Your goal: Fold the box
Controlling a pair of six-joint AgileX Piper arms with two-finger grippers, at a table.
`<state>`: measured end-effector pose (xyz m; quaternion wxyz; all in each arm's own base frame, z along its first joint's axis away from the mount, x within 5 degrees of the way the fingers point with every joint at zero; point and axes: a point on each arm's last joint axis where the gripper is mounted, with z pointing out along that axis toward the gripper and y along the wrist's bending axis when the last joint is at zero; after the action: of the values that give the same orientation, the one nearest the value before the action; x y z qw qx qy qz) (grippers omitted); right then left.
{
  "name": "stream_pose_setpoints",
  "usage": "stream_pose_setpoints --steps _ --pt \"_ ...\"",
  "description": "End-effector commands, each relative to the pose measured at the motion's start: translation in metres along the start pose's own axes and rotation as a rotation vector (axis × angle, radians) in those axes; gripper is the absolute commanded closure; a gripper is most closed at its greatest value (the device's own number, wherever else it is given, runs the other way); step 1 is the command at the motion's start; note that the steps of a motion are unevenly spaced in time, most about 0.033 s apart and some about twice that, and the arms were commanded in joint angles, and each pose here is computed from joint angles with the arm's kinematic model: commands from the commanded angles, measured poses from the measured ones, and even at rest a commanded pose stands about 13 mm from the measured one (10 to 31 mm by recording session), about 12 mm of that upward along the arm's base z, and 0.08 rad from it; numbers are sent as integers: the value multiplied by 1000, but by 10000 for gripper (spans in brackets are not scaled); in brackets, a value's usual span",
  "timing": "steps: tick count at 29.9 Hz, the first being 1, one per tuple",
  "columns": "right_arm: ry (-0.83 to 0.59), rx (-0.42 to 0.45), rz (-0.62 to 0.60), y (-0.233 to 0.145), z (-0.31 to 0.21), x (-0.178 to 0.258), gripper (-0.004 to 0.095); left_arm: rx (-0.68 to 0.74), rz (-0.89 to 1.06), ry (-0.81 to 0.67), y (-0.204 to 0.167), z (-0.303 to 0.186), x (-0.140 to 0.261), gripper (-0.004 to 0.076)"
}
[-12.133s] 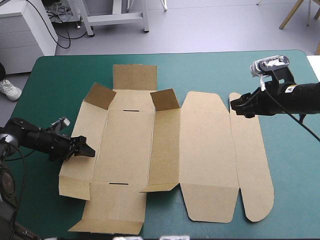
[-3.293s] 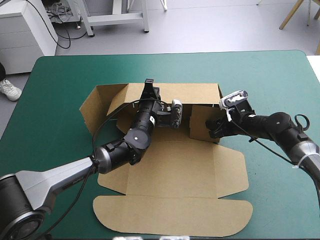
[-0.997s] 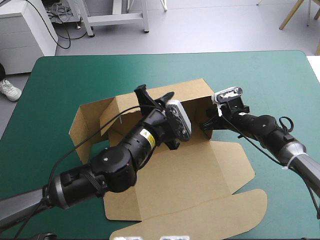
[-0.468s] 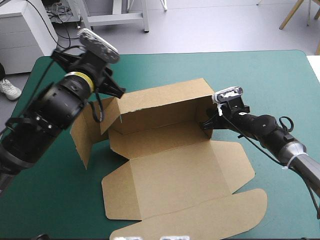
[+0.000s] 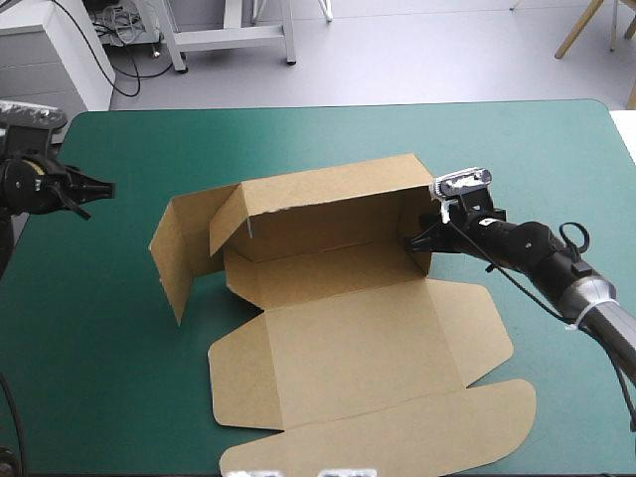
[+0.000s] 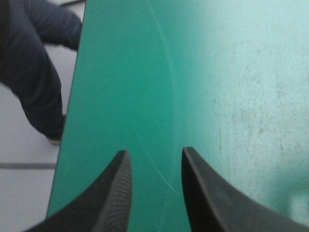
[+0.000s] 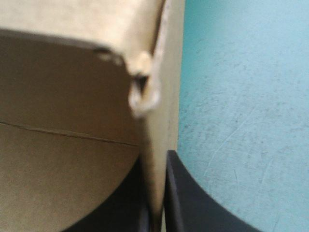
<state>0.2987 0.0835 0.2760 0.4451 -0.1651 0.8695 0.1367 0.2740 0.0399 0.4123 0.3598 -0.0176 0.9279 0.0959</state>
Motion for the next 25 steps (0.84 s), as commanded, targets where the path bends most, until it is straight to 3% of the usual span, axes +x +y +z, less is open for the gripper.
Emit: stream_pose_setpoints --steps 1,12,25 --pt "-85 26 68 -10 -22 -27 926 29 -125 -48 17 10 13 472" --pt "-44 31 78 -17 -37 -49 925 146 -173 -21 7 42 38 472" --pt "215 54 115 -10 -81 -81 925 178 -164 -35 4 41 37 472"
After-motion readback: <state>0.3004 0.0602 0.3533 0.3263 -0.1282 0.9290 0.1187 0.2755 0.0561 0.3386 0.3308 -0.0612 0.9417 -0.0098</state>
